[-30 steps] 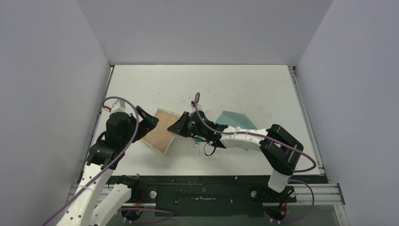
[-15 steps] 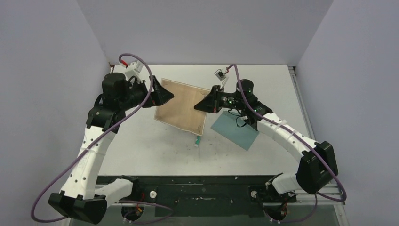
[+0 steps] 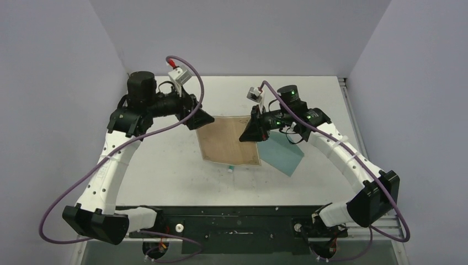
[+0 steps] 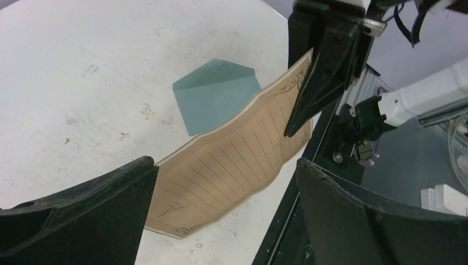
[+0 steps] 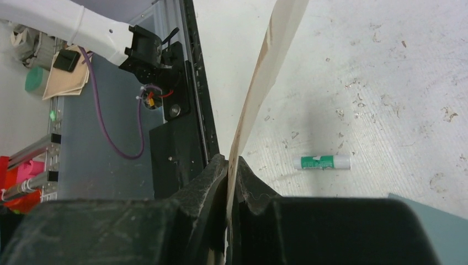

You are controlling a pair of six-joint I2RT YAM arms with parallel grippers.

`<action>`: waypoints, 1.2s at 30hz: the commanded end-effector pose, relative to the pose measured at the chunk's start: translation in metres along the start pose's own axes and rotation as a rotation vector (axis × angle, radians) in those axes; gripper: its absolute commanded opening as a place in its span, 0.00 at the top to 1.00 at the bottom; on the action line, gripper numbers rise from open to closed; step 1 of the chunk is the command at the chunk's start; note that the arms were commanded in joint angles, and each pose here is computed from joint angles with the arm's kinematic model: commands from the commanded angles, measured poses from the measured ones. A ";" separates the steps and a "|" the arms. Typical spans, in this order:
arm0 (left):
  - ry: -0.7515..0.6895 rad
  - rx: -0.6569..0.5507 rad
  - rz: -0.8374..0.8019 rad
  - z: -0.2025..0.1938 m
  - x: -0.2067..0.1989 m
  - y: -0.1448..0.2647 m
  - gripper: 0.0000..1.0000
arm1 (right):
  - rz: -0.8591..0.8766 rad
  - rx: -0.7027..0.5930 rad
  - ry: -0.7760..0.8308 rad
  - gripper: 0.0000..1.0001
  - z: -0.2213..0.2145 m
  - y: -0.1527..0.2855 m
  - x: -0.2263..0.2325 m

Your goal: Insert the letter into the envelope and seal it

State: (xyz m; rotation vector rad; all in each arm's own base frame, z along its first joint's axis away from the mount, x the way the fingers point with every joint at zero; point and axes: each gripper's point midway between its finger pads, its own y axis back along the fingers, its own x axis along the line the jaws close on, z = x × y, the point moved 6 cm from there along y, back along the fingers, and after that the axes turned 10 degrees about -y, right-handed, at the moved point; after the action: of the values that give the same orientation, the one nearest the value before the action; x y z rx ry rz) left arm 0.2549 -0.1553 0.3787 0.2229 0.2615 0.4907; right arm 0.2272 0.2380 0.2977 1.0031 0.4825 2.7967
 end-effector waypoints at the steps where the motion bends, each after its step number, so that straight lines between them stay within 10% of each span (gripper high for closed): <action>1: -0.098 0.035 -0.111 -0.017 -0.011 -0.001 0.03 | 0.072 0.008 0.106 0.95 0.010 0.008 0.010; 12: -0.121 0.066 -0.164 -0.033 -0.008 -0.007 0.01 | 0.130 0.037 0.121 0.95 0.012 0.014 0.023; 28: -0.075 0.092 -0.323 -0.048 -0.016 -0.012 0.81 | 0.180 0.031 0.177 0.95 0.027 0.018 0.033; 33: -0.061 0.089 -0.304 -0.044 -0.012 -0.016 0.27 | 0.187 0.037 0.182 0.95 0.027 0.019 0.034; 36: -0.056 0.079 -0.305 -0.044 -0.012 -0.021 0.21 | 0.200 0.038 0.182 0.95 0.027 0.019 0.036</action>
State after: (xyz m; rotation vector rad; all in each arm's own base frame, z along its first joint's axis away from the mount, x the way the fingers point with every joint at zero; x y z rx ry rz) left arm 0.2381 -0.1657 0.3217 0.3103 0.2980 0.1946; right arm 0.2176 0.2348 0.3253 0.9634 0.5478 2.9830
